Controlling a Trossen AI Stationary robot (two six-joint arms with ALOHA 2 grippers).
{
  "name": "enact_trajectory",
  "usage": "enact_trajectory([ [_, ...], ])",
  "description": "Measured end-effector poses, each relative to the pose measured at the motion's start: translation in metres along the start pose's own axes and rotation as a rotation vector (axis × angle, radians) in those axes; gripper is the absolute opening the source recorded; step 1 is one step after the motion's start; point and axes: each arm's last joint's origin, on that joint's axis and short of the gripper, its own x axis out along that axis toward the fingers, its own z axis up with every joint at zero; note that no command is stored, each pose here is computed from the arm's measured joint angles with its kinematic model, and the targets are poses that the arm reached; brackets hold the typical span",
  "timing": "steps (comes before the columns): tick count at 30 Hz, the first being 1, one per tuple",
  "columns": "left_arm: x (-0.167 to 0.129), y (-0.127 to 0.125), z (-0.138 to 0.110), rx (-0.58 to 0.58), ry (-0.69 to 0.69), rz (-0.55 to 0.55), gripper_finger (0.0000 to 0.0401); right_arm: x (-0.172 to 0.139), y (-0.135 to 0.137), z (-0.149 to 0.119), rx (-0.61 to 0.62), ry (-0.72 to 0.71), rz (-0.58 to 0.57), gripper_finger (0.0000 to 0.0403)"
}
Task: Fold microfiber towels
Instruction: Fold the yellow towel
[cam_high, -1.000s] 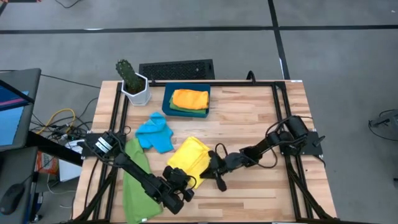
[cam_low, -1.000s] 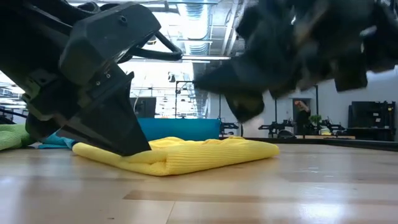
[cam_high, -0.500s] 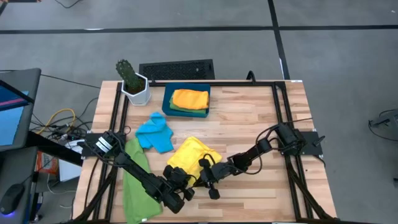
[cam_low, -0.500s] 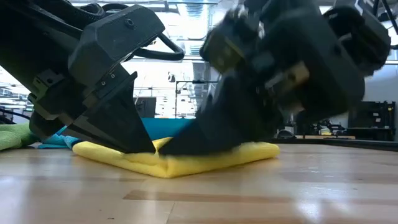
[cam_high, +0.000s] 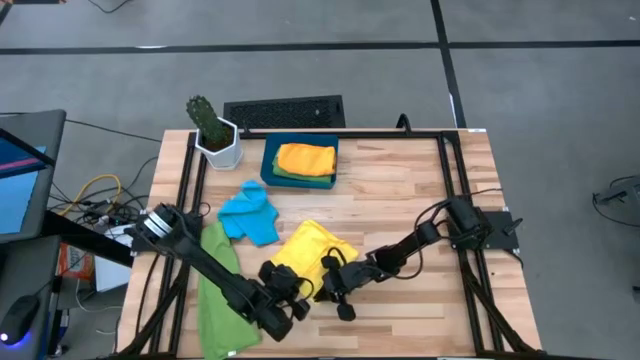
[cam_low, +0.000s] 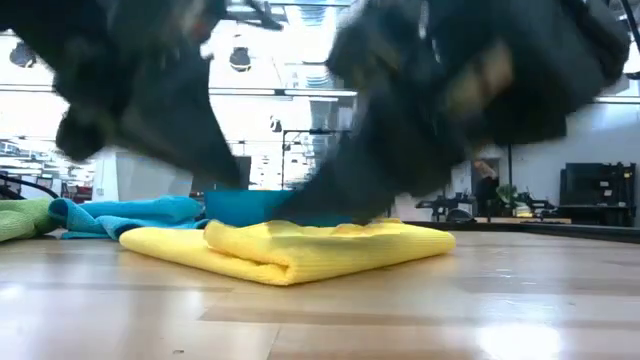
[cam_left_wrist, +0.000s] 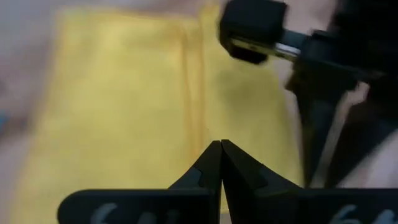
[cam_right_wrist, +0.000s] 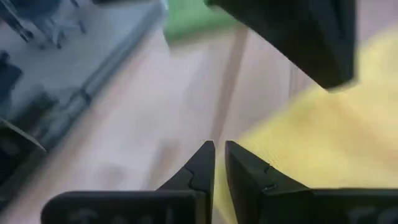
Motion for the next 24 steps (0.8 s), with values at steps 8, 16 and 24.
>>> enact_trajectory([
  [8,-0.04,0.022,0.026,-0.025,-0.004,0.085,0.0,-0.023,-0.002,0.034,-0.008,-0.016,-0.026,0.0062],
  [16,-0.04,0.066,-0.02,-0.445,-0.157,0.083,0.0002,-0.054,-0.001,0.057,-0.019,0.051,-0.143,0.0062],
  [24,-0.019,0.082,-0.04,-0.597,-0.096,-0.015,0.0027,-0.021,-0.01,0.036,-0.075,-0.046,-0.112,0.0062],
])
